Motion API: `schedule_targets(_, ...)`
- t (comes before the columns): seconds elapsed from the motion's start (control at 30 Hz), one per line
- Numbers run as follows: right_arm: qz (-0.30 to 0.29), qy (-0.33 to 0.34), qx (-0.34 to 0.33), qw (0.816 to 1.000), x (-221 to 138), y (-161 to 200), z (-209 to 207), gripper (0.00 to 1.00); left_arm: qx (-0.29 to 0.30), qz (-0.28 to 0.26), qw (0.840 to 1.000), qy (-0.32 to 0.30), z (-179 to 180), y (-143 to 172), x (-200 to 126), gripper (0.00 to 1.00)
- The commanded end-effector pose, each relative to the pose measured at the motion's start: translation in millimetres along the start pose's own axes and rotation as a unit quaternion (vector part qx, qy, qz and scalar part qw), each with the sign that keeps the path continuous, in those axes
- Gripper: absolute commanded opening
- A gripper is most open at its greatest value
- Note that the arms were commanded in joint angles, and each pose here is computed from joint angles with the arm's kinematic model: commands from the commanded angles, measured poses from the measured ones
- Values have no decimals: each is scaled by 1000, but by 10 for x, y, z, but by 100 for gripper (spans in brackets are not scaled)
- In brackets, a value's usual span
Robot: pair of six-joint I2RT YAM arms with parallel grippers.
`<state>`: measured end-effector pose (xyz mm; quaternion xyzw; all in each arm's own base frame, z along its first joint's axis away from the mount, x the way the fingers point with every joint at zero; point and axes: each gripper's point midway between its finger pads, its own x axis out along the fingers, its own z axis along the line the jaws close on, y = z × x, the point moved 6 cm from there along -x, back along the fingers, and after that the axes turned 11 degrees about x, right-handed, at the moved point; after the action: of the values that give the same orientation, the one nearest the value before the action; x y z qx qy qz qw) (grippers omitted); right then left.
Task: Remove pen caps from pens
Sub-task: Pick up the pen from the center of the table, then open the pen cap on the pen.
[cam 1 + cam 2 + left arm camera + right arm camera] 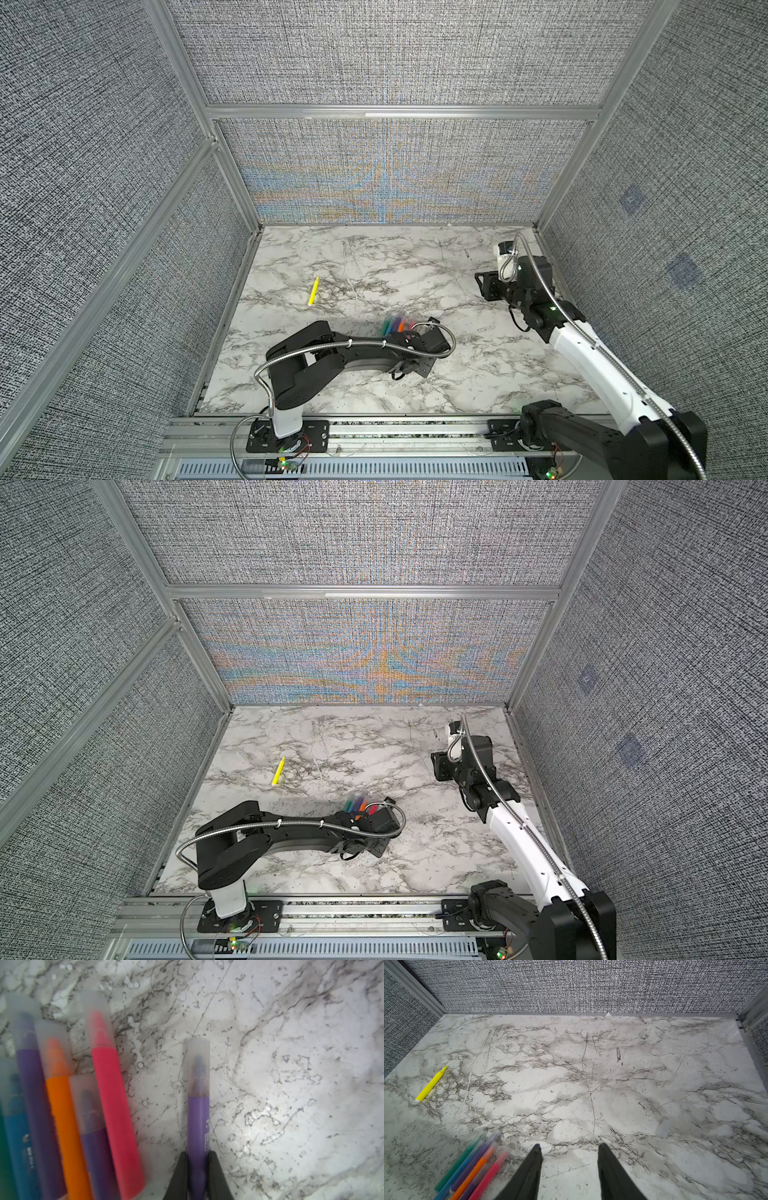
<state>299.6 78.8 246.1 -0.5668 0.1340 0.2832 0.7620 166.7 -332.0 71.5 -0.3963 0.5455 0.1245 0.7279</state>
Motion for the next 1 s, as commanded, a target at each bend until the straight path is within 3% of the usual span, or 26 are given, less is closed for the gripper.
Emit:
schedule_targets(0.0, -18, -19, 15, 1000, -32, 33, 19, 48, -5, -7, 1000, -2, 62, 29, -133, 7)
schedule_targets(0.13, -38, -97, 46, 993, -136, 169, 136, 50, -21, -75, 997, -7, 163, -77, -411, 6)
schedule_targets(0.23, -46, -179, 74, 980, -250, 312, 283, 54, -41, -154, 987, 8, 249, -126, -690, 6)
schedule_targets(0.4, -85, -314, 111, 939, -559, 488, 580, 57, -79, -299, 948, 67, 372, -101, -1189, 6)
schedule_targets(0.5, -95, -366, 114, 919, -718, 570, 789, 57, -86, -327, 936, 95, 394, -40, -1337, 5)
schedule_targets(0.67, -87, -410, 97, 903, -801, 760, 1106, 57, -96, -365, 914, 147, 383, 84, -1465, 5)
schedule_targets(0.97, -44, -409, 57, 910, -586, 961, 1570, 57, -101, -408, 887, 191, 403, 247, -1608, 4)
